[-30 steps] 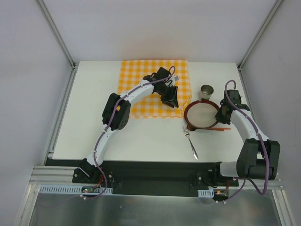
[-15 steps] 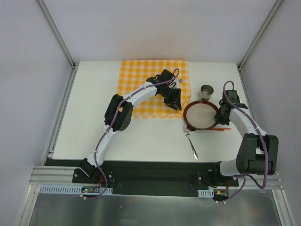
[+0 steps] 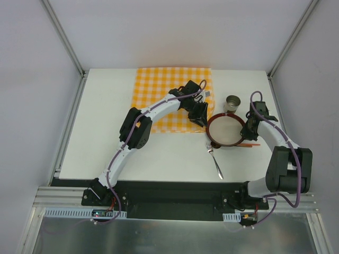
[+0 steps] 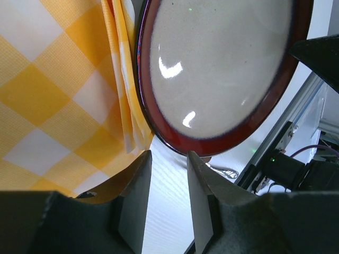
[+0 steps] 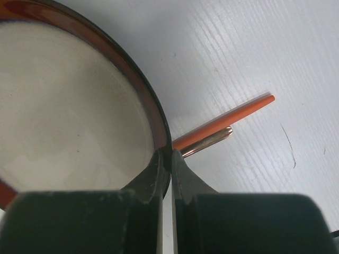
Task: Set the dinner table for one person
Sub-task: Pick up the plate at the center of the board.
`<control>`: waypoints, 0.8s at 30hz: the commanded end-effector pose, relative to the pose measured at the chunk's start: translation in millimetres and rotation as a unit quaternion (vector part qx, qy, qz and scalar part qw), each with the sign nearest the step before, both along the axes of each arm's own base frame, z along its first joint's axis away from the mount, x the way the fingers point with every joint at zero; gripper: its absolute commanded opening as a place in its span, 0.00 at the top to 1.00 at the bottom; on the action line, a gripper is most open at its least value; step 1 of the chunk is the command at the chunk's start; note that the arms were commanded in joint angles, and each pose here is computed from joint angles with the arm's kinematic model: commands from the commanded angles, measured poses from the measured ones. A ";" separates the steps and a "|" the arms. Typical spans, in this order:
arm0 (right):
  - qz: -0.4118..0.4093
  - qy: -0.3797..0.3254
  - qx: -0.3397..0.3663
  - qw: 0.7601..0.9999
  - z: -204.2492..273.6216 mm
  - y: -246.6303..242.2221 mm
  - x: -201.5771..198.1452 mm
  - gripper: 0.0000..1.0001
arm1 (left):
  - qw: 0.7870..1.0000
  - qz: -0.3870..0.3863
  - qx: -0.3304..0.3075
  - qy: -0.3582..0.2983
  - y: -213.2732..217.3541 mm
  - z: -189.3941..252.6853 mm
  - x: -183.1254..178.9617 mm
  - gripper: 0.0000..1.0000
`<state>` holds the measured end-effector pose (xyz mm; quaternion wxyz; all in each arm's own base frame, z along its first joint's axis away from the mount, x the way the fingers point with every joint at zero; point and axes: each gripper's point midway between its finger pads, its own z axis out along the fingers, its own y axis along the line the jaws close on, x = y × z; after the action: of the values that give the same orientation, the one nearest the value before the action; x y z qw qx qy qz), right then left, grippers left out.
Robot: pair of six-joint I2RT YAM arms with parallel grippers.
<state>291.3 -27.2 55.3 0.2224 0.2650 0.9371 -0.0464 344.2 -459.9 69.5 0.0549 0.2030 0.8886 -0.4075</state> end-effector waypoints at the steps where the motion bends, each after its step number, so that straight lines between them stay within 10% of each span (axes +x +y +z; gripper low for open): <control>1: 0.018 0.019 0.004 1.000 -7.7 6.0 -6.3 0.99 | 0.998 -0.014 -0.044 -0.036 -13.1 51.7 -2.7 0.68; 24: 0.014 0.014 -0.015 1.000 1.2 -1.0 -7.6 0.99 | 0.999 -0.025 -0.045 -0.016 -28.0 28.3 -4.8 0.68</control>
<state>291.7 -26.0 53.3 0.2197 0.2640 0.9381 -0.0439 343.2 -477.6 94.2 0.0718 0.2215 0.8718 -0.4309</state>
